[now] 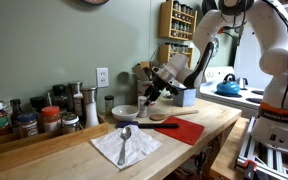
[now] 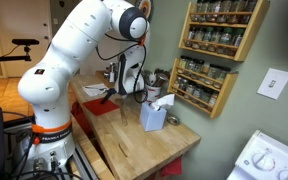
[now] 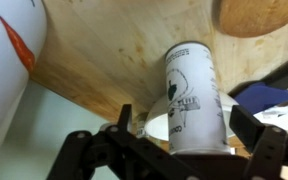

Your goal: Use the bottle to push the bowl to the left then put some contents of the bottle in the bowl

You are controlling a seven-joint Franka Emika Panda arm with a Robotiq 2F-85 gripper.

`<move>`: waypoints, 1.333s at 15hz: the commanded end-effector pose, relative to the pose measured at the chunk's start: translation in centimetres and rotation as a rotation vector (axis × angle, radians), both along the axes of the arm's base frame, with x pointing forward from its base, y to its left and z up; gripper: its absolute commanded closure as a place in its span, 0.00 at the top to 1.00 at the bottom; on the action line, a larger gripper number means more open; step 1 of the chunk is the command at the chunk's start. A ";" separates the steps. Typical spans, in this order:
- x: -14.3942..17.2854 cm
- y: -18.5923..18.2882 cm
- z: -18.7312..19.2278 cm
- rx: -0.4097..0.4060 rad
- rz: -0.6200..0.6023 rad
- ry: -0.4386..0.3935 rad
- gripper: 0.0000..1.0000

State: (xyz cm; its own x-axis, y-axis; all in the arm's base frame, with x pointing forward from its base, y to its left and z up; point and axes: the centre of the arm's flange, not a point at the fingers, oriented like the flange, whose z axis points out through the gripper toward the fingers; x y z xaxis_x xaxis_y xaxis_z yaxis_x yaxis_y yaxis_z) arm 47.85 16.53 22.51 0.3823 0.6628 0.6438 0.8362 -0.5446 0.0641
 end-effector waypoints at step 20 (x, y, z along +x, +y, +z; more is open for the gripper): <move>-1.6 -1.0 -1.8 0.062 0.130 -0.039 1.00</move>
State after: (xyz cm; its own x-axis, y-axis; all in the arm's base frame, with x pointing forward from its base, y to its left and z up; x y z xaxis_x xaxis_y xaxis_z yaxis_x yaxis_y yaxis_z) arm 45.85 15.15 21.24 0.2742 0.6567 0.7025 0.8979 -0.4364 0.0574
